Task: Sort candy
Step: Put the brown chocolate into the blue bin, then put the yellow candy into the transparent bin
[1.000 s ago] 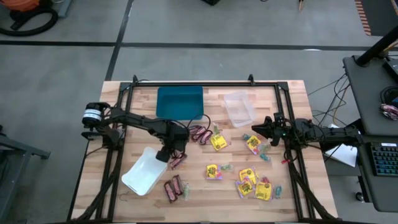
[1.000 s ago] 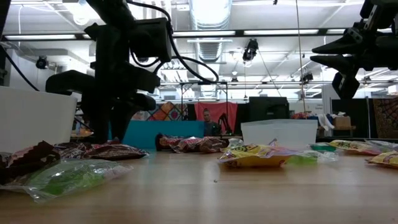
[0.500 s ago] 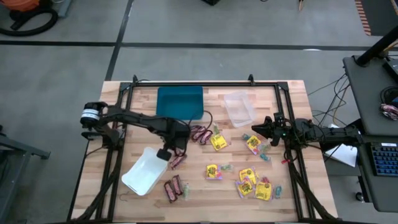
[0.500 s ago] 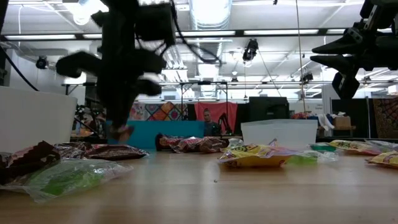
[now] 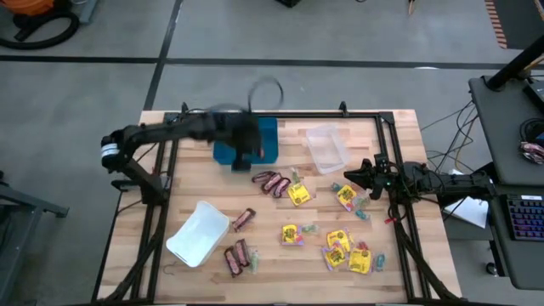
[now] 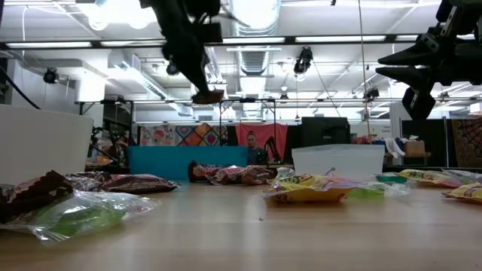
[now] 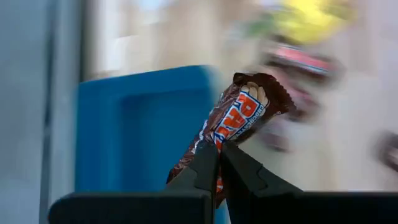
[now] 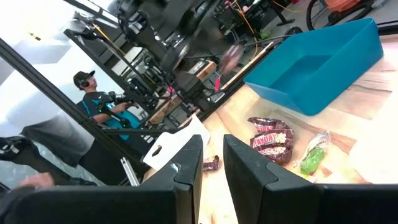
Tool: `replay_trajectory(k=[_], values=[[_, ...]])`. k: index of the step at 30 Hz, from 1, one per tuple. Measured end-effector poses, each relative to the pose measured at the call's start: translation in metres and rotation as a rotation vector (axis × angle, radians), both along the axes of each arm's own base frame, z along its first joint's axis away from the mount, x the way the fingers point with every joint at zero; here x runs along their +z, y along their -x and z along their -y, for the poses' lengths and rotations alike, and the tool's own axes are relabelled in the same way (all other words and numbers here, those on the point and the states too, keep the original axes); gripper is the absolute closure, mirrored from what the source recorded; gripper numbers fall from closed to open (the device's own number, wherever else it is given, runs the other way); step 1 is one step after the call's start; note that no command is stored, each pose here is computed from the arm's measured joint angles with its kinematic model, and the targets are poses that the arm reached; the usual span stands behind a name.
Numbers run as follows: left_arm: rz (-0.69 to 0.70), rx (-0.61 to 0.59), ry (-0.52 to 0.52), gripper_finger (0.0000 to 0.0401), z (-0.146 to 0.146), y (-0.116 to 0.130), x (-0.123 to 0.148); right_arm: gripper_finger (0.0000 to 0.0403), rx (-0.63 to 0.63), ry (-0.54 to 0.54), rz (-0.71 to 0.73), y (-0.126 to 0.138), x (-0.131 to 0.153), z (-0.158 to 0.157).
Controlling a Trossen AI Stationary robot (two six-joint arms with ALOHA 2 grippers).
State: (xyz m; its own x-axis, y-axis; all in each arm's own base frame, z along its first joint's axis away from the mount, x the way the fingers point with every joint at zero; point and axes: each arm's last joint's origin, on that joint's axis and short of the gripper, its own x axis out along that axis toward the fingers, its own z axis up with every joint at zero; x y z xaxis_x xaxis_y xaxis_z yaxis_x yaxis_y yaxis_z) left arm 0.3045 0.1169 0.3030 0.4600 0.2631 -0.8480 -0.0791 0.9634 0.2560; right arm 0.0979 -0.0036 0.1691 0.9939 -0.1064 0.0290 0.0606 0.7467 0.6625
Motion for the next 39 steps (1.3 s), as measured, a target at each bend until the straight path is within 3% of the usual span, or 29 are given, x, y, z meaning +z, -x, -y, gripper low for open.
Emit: replay_trajectory(k=[6, 12, 18, 25, 39], values=[[0.079, 0.297, 0.149, 0.0401, -0.085, 0.026, -0.031, 0.0346, -0.006, 0.000, 0.003, 0.000, 0.000, 0.000], [0.008, 0.474, 0.253, 0.0401, -0.124, 0.046, -0.068, 0.0346, -0.006, 0.000, 0.004, 0.000, 0.000, 0.000], [-0.034, 0.477, 0.276, 0.0401, -0.129, 0.044, -0.084, 0.0346, -0.007, 0.006, 0.004, 0.000, 0.000, 0.000], [-0.057, 0.465, 0.282, 0.0398, -0.127, 0.045, -0.083, 0.0346, -0.007, 0.016, 0.002, 0.000, 0.000, 0.000], [-0.050, 0.483, 0.291, 0.0325, -0.124, 0.045, -0.078, 0.0346, -0.007, 0.026, 0.002, 0.000, 0.000, 0.000]])
